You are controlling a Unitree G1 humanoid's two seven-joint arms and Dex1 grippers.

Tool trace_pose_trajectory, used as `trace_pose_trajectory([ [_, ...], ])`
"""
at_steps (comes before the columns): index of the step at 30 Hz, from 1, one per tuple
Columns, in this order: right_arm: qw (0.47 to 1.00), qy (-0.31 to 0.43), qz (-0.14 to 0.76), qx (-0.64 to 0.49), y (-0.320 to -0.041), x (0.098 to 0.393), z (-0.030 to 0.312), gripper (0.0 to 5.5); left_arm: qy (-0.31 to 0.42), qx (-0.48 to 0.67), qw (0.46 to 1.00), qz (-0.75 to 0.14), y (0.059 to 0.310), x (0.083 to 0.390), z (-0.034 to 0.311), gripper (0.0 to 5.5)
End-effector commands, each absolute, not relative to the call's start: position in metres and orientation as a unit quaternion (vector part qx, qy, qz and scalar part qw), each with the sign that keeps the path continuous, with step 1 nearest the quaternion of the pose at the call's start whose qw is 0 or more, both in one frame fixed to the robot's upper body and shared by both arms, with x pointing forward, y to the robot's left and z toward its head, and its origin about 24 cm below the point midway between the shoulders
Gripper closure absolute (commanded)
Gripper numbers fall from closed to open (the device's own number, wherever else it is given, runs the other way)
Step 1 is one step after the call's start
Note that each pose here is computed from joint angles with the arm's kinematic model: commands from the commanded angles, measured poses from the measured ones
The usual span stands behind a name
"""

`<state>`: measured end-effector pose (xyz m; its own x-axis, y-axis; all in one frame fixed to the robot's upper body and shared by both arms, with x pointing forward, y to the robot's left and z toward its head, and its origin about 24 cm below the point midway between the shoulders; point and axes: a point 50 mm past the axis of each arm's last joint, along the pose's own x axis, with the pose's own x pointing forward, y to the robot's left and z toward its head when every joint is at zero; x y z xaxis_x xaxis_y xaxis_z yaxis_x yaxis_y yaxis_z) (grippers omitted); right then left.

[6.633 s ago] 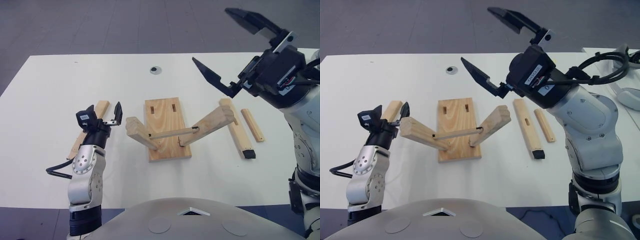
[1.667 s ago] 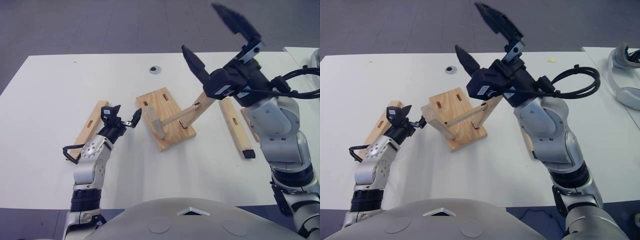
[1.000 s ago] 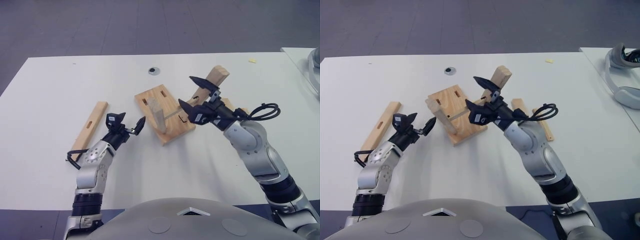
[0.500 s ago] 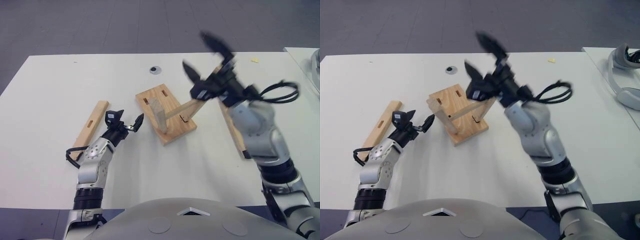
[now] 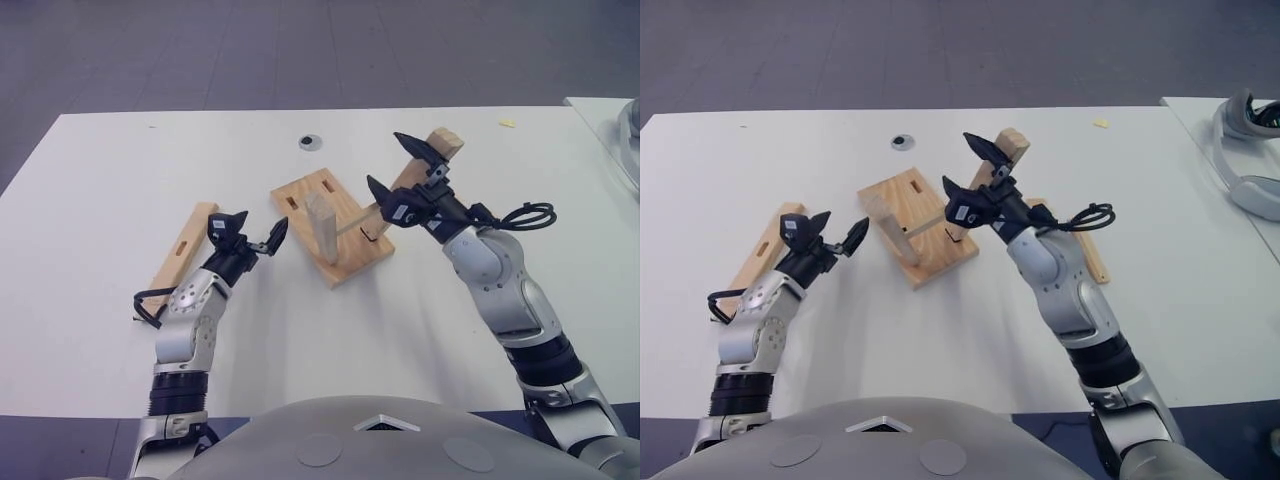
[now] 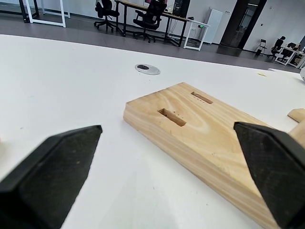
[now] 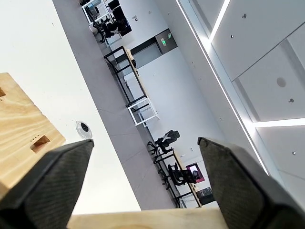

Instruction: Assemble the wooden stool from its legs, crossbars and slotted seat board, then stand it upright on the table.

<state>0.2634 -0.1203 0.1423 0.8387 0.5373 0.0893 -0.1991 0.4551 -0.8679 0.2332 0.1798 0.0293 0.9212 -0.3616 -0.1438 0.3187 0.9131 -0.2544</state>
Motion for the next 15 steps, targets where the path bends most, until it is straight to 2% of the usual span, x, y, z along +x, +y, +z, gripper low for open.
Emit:
trace_pose_trajectory([
  [1,0.845,-0.279,0.157,-0.429,-0.119,0.275,0.211,1.38,0.094,-0.112,0.975,-0.169,0.18,0.234,0.029,0.39],
  [5,0.824,-0.386,0.066,-0.409,-0.127,0.272,0.271,1.38,0.094,-0.112,0.975,-0.169,0.181,0.234,0.028,0.39],
  [7,0.825,-0.38,0.058,-0.414,-0.128,0.272,0.267,1.38,0.095,-0.112,0.975,-0.17,0.181,0.234,0.028,0.39],
  [9,0.821,-0.326,0.114,-0.454,-0.123,0.27,0.221,1.38,0.095,-0.112,0.974,-0.17,0.181,0.233,0.028,0.39],
  [10,0.819,-0.28,0.157,-0.476,-0.12,0.267,0.188,1.38,0.096,-0.112,0.974,-0.17,0.181,0.233,0.028,0.39],
  [12,0.77,-0.111,0.268,-0.569,-0.135,0.243,0.086,1.38,0.101,-0.116,0.974,-0.168,0.181,0.233,0.027,0.39],
  [13,0.758,-0.044,0.303,-0.576,-0.147,0.225,0.052,1.38,0.106,-0.111,0.974,-0.169,0.181,0.232,0.025,0.39],
  [14,0.753,-0.001,0.322,-0.573,-0.155,0.213,0.036,1.38,0.11,-0.097,0.974,-0.173,0.182,0.23,0.024,0.39],
  [15,0.766,0.01,0.316,-0.56,-0.158,0.211,0.035,1.38,0.11,-0.089,0.973,-0.182,0.181,0.229,0.026,0.39],
])
